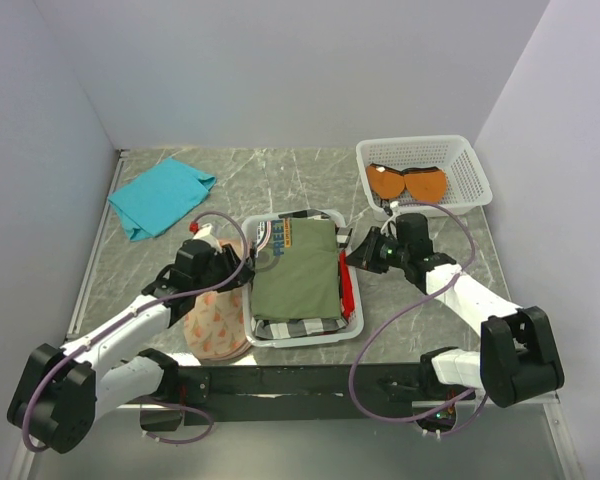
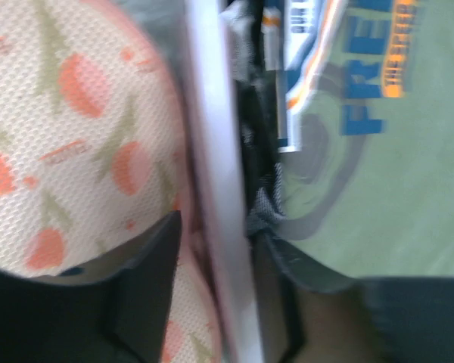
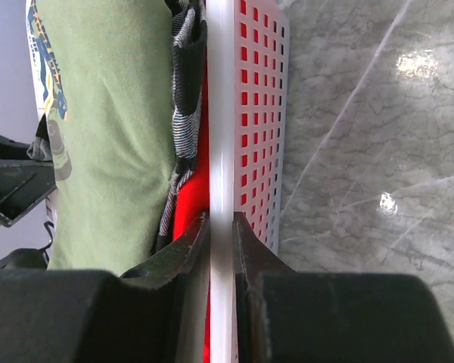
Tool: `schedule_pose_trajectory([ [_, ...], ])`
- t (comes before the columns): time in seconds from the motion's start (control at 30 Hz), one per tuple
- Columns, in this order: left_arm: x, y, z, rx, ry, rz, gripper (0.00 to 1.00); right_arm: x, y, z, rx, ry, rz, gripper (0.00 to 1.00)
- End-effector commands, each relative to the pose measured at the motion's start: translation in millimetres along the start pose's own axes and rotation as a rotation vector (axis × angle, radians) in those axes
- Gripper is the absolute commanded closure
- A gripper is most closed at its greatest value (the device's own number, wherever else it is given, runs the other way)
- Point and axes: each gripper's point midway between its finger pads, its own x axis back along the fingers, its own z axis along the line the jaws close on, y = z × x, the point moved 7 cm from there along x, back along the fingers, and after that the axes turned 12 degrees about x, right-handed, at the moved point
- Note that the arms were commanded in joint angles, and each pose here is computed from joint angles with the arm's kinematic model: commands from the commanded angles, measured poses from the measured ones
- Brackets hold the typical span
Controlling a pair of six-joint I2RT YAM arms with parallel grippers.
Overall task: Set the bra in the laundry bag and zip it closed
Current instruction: Move the bin to the center of the board.
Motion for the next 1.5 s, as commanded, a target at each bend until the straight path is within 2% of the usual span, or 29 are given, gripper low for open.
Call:
schedule_pose_trajectory([
  [0.0, -5, 9, -10, -0.023, -0.017, -0.019, 0.57, -4, 9, 3, 0.034, 0.005, -0.017, 0.86],
  [0.1, -11, 13, -15, -0.029, -0.033, -0.021, 0.64, -7, 12, 3, 0.032, 0.006, -0.019, 0.87],
  [0.13, -12, 15, -18, -0.030, -0.038, -0.024, 0.72, -8, 13, 3, 0.031, 0.003, -0.022, 0.88],
  [0.17, -13, 16, -19, -0.031, -0.041, -0.024, 0.77, -9, 14, 3, 0.026, 0.002, -0.025, 0.90],
  [0.27, -18, 20, -24, -0.033, -0.043, -0.024, 0.80, -11, 21, 4, 0.022, -0.007, -0.042, 0.98],
  [0.4, -28, 27, -34, -0.046, -0.060, -0.014, 0.83, -14, 38, 6, 0.039, -0.030, -0.080, 1.00],
  [0.6, -49, 48, -52, -0.078, -0.051, -0.034, 0.83, -27, 80, 12, 0.057, -0.060, -0.131, 1.00],
  [0.83, -86, 87, -79, -0.110, -0.049, -0.072, 0.83, -69, 149, 19, 0.064, -0.047, -0.149, 1.00],
  [1.13, -133, 161, -69, -0.072, -0.051, -0.126, 0.83, -113, 243, 36, 0.103, -0.027, -0.182, 1.00],
  [1.33, -152, 198, -63, -0.051, -0.072, -0.145, 0.84, -137, 272, 37, 0.111, -0.007, -0.179, 1.00],
  [1.47, -156, 203, -62, -0.027, -0.080, -0.133, 0.83, -152, 276, 32, 0.099, 0.015, -0.161, 1.00],
])
